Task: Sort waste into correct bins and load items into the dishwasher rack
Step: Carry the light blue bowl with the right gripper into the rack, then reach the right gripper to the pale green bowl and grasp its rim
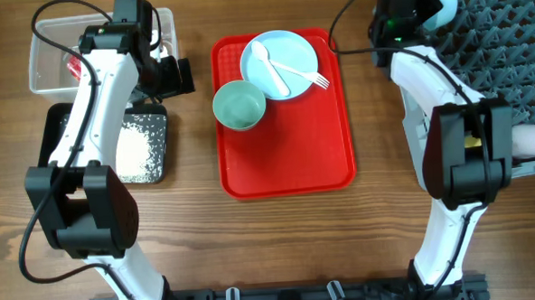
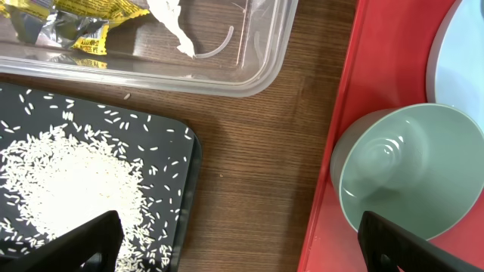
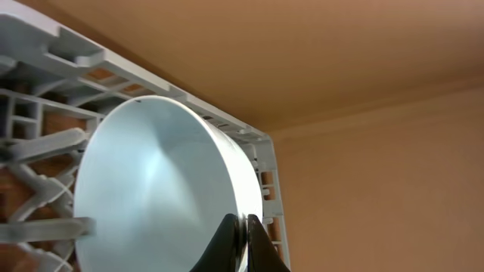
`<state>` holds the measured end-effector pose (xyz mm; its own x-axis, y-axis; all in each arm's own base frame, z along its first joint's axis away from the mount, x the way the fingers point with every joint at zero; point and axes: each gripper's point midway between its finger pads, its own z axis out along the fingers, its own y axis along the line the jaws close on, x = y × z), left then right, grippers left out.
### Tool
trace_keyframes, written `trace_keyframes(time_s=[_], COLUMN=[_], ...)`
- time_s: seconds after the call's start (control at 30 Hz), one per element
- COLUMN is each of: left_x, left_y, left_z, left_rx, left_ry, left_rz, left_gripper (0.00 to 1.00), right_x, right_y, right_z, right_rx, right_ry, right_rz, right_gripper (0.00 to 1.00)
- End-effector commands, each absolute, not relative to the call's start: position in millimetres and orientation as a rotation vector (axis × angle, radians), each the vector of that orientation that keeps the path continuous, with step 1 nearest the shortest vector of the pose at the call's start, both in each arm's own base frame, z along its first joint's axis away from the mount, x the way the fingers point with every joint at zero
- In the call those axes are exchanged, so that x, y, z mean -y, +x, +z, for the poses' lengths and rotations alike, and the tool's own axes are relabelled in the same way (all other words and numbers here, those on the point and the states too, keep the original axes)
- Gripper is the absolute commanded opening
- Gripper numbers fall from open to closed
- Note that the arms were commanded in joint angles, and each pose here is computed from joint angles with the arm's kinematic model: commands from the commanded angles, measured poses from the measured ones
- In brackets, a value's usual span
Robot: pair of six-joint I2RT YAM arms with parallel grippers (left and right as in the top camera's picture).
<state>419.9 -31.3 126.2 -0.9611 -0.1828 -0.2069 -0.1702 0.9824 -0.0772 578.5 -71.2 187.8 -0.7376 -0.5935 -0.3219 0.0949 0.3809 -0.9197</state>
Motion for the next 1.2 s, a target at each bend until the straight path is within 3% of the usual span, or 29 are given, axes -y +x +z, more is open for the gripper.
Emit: trace_keyframes(time_s=[0.0, 0.03, 0.1, 0.13, 0.2, 0.3, 0.47, 0.67, 0.87, 1.17], left_x=[29.9, 29.8, 29.9, 29.9, 29.9, 29.9, 29.8, 29.9, 29.8, 29.8], left_y=[418.7, 418.7, 418.7, 418.7, 418.7, 418.7, 418.7, 418.7, 418.7, 418.7], left_z=[121.1, 121.1, 121.1, 121.1, 121.1, 121.1, 121.1, 121.1, 121.1, 121.1], left_rx=[-2.927, -2.927, -2.927, -2.927, -2.927, -2.927, -2.927, -2.927, -2.927, -2.927], left_ry=[-0.291, -0.291, -0.291, -0.291, -0.291, -0.291, -0.291, -0.291, -0.291, -0.291], left_rz=[-0.096, -0.096, -0.096, -0.096, -0.096, -0.096, -0.096, -0.096, -0.096, -0.096], left_gripper=[1.00, 1.00, 1.00, 1.00, 1.00, 1.00, 1.00, 1.00, 1.00, 1.00], right_x=[54.9, 52.8, 49.8, 49.7, 53.2, 56.5, 37.2, 38.3, 9.0, -75.3], right_y=[583.3, 582.8, 582.7, 582.5, 580.2, 578.3, 578.7, 563.7, 563.4, 567.7], right_z=[168.0, 166.4, 165.6, 165.8, 169.0, 173.4, 180.4, 220.2, 219.4, 154.5], right_rx=[-2.030, -2.035, -2.035, -2.035, -2.033, -2.022, -1.986, -1.860, -1.857, -2.007], right_ry=[-0.506, -0.517, -0.525, -0.523, -0.461, -0.369, -0.365, -0.050, -0.092, -0.315], right_rz=[-1.361, -1.361, -1.358, -1.360, -1.369, -1.361, -1.365, -1.438, -1.388, -0.990], right_gripper=[0.13, 0.22, 0.56, 0.67, 0.84, 0.96, 0.99, 1.00, 1.00, 1.00])
